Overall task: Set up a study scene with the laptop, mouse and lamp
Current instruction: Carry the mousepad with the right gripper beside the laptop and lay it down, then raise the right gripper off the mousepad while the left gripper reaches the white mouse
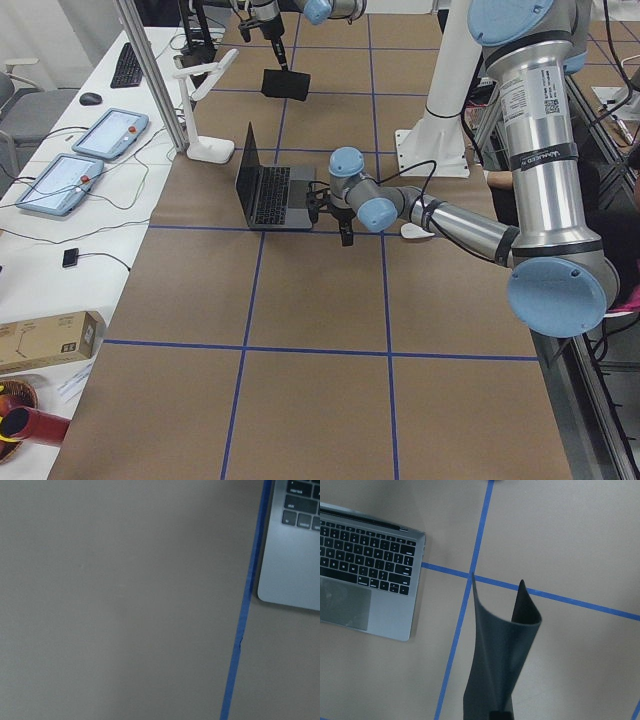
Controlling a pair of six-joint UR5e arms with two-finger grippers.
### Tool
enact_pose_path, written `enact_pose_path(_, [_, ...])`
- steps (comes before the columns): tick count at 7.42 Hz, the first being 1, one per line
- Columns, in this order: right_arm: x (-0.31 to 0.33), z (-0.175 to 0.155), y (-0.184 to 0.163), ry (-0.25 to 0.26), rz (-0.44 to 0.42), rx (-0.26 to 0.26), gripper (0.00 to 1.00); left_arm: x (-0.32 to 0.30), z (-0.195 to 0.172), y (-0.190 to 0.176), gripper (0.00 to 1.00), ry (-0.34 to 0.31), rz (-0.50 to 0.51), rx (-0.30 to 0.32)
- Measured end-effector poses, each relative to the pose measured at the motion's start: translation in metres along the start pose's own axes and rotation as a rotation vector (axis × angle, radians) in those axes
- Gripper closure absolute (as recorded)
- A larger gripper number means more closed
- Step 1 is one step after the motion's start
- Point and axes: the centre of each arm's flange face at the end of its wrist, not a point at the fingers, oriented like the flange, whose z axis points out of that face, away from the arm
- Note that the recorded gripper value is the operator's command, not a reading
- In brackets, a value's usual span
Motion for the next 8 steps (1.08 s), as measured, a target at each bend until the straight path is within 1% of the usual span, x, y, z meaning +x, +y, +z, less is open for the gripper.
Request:
enact_pose_path(1, [0.0, -0.001, 0.003, 0.002, 0.0, -0.003, 0.79, 0.001, 0.002, 0.002, 0.0, -0.001, 0.003, -0.005])
enact_pose_path(2, [0.0, -0.004, 0.009, 0.006, 0.005, -0.009, 0.01, 0.002, 0.003, 0.003, 0.01, -0.001, 0.005, -0.008])
enact_pose_path(3, [0.001, -0.004, 0.018, 0.008, 0.002, -0.014, 0.0, 0.002, 0.003, 0.004, 0.0, -0.001, 0.006, -0.01])
enact_pose_path(5, [0.013, 0.004, 0.042, 0.005, -0.023, -0.006, 0.0, 0.005, 0.008, 0.007, 0.01, -0.003, 0.016, -0.021])
enact_pose_path(7, [0.019, 0.006, 0.051, 0.012, -0.035, 0.008, 0.0, 0.01, 0.018, 0.018, 0.01, -0.01, 0.035, -0.047])
enact_pose_path(8, [0.019, 0.006, 0.052, 0.019, -0.041, 0.017, 0.0, 0.016, 0.027, 0.027, 0.01, -0.016, 0.045, -0.072])
